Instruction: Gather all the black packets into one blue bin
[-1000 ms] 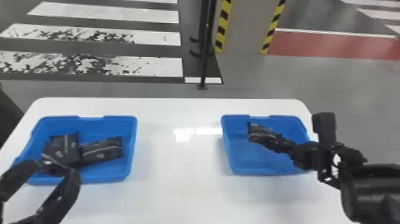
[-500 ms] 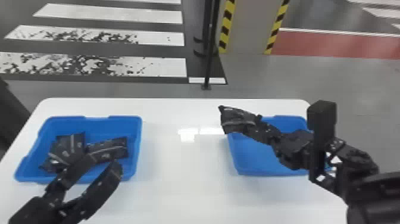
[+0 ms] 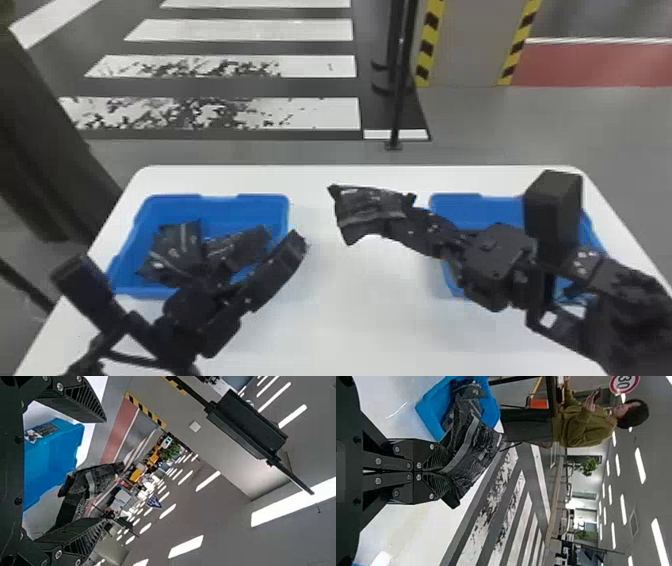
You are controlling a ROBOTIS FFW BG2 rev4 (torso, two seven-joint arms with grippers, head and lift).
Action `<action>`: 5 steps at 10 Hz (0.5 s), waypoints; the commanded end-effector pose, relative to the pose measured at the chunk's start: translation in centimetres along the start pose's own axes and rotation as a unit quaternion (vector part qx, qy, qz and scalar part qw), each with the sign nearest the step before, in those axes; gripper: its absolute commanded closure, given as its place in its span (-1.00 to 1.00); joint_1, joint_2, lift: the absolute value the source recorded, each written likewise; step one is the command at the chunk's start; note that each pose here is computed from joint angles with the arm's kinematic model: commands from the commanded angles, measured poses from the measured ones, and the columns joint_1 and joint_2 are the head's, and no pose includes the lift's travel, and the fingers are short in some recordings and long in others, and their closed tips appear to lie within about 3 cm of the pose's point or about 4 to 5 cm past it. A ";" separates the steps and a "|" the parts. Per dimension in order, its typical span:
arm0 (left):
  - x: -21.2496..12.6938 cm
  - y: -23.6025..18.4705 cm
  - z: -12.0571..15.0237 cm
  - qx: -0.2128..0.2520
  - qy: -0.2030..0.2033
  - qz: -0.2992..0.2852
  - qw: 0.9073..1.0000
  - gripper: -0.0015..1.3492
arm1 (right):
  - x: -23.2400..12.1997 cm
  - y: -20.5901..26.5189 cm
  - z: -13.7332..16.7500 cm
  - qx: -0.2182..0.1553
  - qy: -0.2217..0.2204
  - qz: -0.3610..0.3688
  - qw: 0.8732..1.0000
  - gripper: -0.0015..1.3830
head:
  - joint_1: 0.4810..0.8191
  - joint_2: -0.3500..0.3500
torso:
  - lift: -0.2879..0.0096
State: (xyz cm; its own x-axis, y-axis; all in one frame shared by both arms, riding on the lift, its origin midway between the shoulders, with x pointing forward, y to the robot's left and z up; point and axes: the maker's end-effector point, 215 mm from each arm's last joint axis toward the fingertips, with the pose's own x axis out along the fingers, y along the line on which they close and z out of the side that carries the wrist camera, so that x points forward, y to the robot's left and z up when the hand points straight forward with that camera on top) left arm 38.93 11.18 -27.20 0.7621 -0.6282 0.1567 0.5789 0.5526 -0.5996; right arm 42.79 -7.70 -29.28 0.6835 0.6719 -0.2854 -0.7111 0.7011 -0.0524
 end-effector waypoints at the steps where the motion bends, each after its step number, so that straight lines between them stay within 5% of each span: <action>1: 1.4 0.1 0.0 -0.005 -0.007 -0.011 1.000 -0.77 | 0.1 3.0 1.7 -0.008 -0.015 0.026 1.000 0.85 | 0.27 0.13 | 0.20; 4: 2.6 -0.7 0.3 -0.019 -0.018 -0.028 0.999 -0.64 | 0.0 5.5 2.2 -0.006 -0.019 0.048 0.999 0.85 | 0.27 0.24 | 0.20; 5: 2.8 -1.1 0.0 -0.030 -0.018 -0.034 0.999 -0.25 | 0.0 5.4 2.2 -0.007 -0.018 0.046 0.999 0.85 | 0.27 0.25 | 0.20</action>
State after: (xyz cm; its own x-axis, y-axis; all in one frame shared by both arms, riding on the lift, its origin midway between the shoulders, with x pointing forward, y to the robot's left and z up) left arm 40.55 9.09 -26.12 0.7363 -0.6391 0.2224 0.6107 0.4860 -0.6252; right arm 39.32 -3.37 -27.50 0.6189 0.7428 -0.2554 -0.7743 0.6315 -0.0398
